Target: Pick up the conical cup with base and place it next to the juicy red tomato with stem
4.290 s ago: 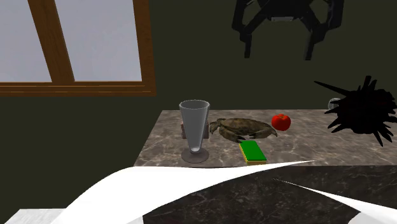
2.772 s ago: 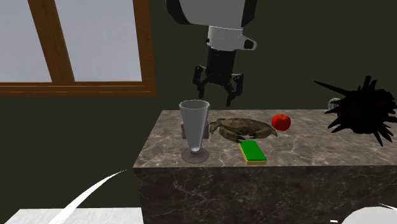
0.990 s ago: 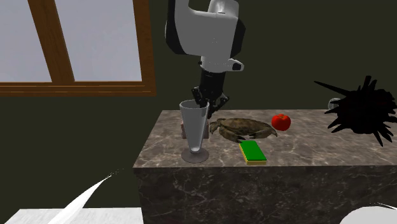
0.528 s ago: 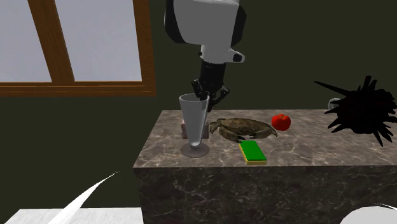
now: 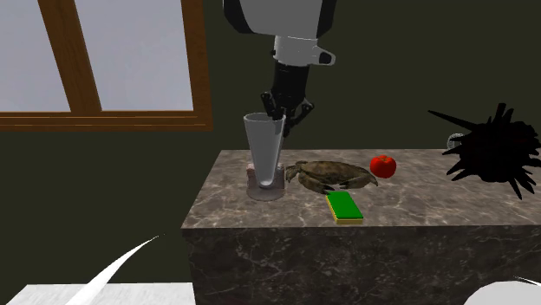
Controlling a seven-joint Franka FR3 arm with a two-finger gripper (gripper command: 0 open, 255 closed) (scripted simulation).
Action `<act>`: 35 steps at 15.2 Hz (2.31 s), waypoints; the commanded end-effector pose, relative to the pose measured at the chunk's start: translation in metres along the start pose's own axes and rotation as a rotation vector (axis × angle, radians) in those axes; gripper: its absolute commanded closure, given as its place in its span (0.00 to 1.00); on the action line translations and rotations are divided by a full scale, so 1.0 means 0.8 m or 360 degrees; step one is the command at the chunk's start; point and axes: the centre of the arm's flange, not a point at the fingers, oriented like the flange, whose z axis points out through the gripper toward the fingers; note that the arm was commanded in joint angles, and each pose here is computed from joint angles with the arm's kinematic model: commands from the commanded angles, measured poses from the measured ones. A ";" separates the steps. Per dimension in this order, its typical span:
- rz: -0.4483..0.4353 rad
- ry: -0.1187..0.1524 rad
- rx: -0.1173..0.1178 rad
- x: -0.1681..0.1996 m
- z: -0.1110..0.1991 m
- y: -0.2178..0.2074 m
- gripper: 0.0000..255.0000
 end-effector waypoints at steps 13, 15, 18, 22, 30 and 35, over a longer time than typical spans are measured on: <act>0.0000 0.0001 0.0000 0.009 -0.092 -0.017 1.00; 0.0000 0.0001 0.0000 0.010 -0.105 -0.020 1.00; 0.0000 0.0001 0.0000 0.012 -0.124 -0.023 1.00; 0.0000 0.0001 0.0000 0.015 -0.150 -0.028 1.00; 0.0000 0.0001 0.0000 0.020 -0.202 -0.037 1.00; 0.0000 0.0001 0.0000 0.024 -0.234 -0.043 1.00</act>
